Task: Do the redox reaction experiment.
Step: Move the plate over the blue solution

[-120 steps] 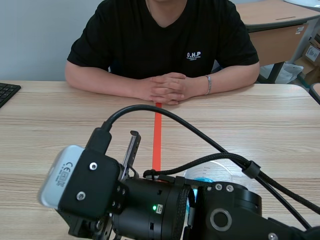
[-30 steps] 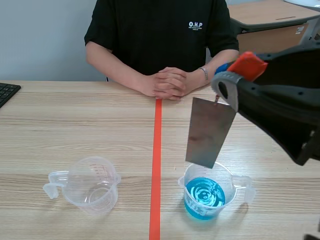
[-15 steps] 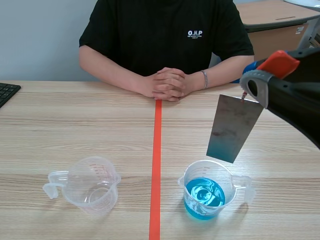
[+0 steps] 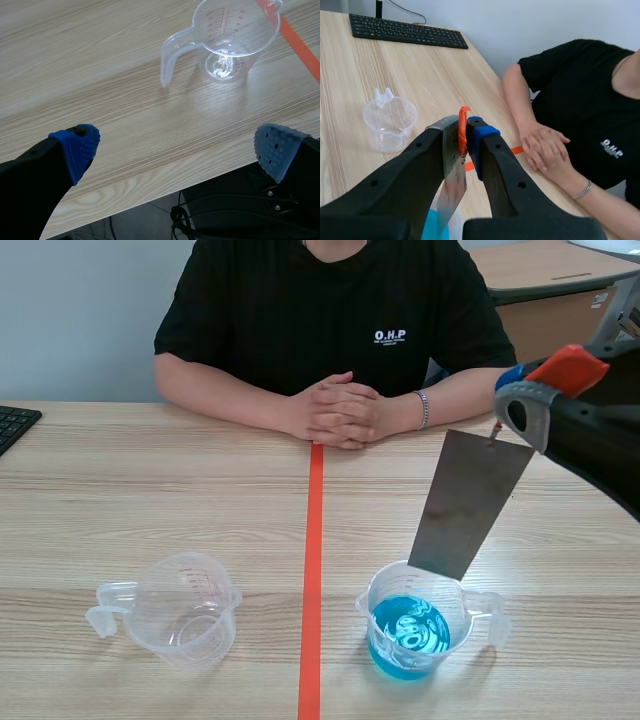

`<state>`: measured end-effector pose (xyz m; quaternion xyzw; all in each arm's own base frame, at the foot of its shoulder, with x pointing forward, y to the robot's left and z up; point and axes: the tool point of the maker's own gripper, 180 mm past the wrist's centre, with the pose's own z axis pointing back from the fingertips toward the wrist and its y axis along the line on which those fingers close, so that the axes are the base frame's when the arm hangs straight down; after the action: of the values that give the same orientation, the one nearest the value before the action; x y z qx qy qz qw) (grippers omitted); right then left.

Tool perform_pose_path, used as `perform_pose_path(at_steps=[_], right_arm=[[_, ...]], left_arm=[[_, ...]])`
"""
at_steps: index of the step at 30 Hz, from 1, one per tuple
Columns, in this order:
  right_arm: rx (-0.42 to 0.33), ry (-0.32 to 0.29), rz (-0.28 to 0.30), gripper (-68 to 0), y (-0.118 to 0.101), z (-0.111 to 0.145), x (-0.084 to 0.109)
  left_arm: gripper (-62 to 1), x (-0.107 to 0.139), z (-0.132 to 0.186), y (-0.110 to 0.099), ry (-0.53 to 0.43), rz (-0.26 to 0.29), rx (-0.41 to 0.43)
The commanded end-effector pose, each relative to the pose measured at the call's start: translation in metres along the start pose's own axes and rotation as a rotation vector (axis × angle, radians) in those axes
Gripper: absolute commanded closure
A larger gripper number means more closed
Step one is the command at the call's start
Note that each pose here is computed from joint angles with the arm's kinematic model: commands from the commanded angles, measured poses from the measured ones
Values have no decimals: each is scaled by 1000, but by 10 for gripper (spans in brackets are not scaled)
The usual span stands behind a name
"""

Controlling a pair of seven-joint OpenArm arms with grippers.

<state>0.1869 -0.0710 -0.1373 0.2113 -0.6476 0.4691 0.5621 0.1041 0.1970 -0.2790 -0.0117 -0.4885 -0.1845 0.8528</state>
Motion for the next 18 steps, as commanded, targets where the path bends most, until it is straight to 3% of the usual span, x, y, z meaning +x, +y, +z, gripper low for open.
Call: perform_pose_path(at_steps=[1, 6, 18], right_arm=[[24, -36, 6, -17, 2, -2, 10], [57, -47, 5, -17, 7, -6, 11], [61, -56, -3, -17, 8, -8, 10]], left_arm=[[-623, 7, 0, -1, -26, 3, -3], [-623, 8, 0, -1, -27, 3, -4], [-623, 8, 0, -1, -28, 4, -6]])
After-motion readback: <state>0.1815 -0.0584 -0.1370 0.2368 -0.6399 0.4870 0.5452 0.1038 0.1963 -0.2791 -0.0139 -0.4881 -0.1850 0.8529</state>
